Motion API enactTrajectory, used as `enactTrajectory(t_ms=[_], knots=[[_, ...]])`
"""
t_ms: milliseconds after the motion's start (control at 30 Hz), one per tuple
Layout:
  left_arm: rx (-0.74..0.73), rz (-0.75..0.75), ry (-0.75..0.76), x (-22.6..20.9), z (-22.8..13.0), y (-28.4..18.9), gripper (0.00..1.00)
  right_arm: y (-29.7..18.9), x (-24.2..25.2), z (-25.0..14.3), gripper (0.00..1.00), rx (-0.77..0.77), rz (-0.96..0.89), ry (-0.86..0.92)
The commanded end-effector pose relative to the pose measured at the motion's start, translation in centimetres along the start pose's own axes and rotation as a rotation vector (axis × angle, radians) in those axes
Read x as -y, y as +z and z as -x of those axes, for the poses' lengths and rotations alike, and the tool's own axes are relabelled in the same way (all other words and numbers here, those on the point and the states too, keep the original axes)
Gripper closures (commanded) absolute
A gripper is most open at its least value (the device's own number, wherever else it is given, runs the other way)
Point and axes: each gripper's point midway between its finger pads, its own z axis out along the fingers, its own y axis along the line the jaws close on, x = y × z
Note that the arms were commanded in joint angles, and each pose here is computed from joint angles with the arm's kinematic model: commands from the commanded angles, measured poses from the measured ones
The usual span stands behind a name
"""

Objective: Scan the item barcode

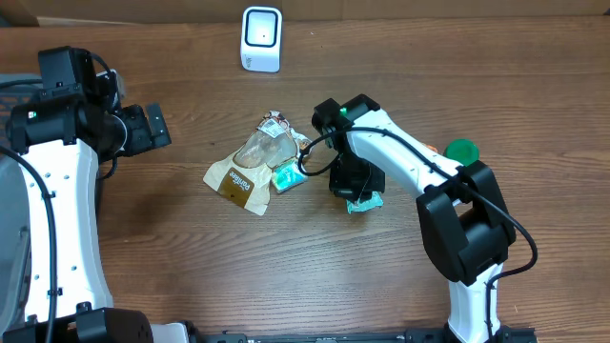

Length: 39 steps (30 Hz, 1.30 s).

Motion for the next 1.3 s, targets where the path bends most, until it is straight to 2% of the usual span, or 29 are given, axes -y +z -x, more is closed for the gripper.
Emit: enactTrajectory(t_ms=[0,367,500,600,733,867,1033,1100,1267], knots=[[0.011,-0.007,0.019,0.3,0.1,-0.3,0.0,0.8,-0.1,-0.4,0.89,-0.006,0.004,0.006],[0.011,-0.007,0.019,0.3,0.1,-0.3,0.0,2.9,-0.4,-0.1,0.89,0.011,0.017,0.006],[0.011,-0.007,0.019,0.3,0.1,-0.3,0.0,3.2,-0.5,0.1,0.81,0.019,0.023,0.006],[0.011,-0.007,0.019,0.3,0.1,-0.3,0.0,3.2,-0.5,0.2,0.69,0.025,0.024,0.005],[0.011,-0.007,0.019,0.3,0.1,-0.3,0.0,3.2,-0.5,0.2,0.62,0.027,0.025,-0.014],[0.011,-0.007,0.019,0.3,0.1,-0.3,0.0,2.8,-0.8,0.6,0.6,0.04,0.033,-0.077],[0.011,-0.007,0.019,0.3,0.1,-0.3,0.0,0.0,-1.5,1.6,0.54,0.09,0.066,-0.159],[0.011,-0.007,0.019,0.3,0.1,-0.3,0.0,-1.5,-1.8,2.0,0.5,0.116,0.083,-0.169],[0.011,-0.007,0.019,0.3,0.1,-0.3,0.0,-3.3,-3.0,1.6,0.48,0.108,0.16,-0.174]])
